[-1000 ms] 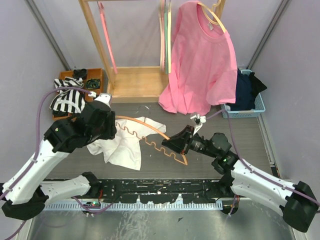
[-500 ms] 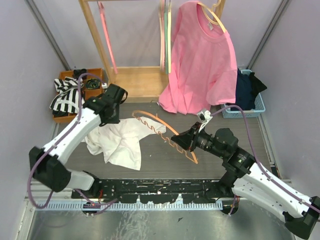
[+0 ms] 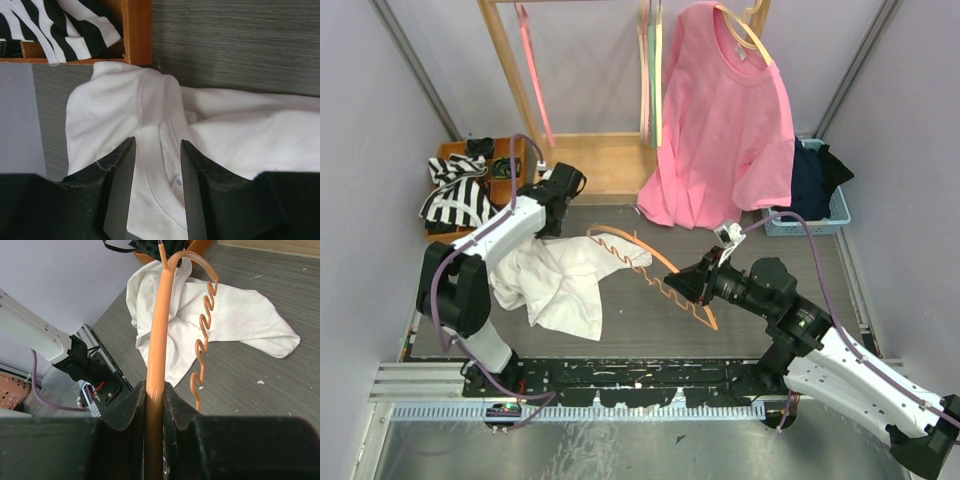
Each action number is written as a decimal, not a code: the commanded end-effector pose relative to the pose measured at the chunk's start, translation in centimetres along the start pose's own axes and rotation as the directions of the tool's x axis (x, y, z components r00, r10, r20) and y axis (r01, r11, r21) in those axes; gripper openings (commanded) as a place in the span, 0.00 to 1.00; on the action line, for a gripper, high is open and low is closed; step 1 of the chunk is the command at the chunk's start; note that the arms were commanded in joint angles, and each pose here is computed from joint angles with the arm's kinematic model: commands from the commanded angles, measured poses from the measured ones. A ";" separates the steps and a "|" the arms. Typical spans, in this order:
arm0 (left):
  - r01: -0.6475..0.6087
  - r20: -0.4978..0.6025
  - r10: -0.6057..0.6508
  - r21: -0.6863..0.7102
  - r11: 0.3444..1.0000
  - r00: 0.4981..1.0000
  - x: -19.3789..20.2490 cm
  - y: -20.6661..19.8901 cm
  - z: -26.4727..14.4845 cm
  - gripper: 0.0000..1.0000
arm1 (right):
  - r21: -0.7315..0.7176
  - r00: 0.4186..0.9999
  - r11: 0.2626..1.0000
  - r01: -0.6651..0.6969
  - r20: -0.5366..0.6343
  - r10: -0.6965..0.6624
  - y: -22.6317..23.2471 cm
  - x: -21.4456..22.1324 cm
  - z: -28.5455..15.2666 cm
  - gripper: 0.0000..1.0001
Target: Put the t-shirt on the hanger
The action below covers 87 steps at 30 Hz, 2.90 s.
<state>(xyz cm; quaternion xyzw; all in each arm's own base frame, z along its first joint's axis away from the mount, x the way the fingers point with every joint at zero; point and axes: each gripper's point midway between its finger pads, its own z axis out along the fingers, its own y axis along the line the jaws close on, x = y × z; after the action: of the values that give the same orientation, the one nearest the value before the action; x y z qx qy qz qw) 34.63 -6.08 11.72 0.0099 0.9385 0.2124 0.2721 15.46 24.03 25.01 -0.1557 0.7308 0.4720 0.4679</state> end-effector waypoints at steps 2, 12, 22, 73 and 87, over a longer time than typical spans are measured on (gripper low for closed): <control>0.050 0.059 -0.046 -0.067 0.997 0.997 -2.4 1.8 1.6 0.47 | -0.085 0.995 0.996 0.028 0.099 -0.019 2.1 -2.5 -0.1 0.01; 0.037 0.025 -0.035 -0.057 0.998 0.999 -2.2 1.3 3.6 0.43 | -0.102 0.995 0.994 0.028 0.096 -0.018 2.3 -2.3 0.1 0.01; 0.019 0.019 -0.017 -0.092 0.996 1.000 -1.6 2.2 4.0 0.59 | -0.107 0.995 0.994 0.023 0.095 -0.013 2.1 -2.0 0.2 0.01; 0.016 0.025 -0.013 -0.141 0.990 1.000 -1.0 4.6 0.7 0.05 | -0.166 0.993 0.986 0.025 0.114 -0.006 2.6 -1.1 -0.6 0.01; 0.006 0.027 -0.009 0.091 0.996 1.000 1.7 3.5 -6.7 0.05 | -0.376 0.995 0.926 0.022 0.099 0.017 7.3 -3.2 0.3 0.01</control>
<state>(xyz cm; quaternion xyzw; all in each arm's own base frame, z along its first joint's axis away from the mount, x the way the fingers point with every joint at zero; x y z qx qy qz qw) 31.05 -5.06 16.05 0.0242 0.9379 0.1959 0.2852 13.37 26.62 23.66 -0.1955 0.7007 0.5453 0.4165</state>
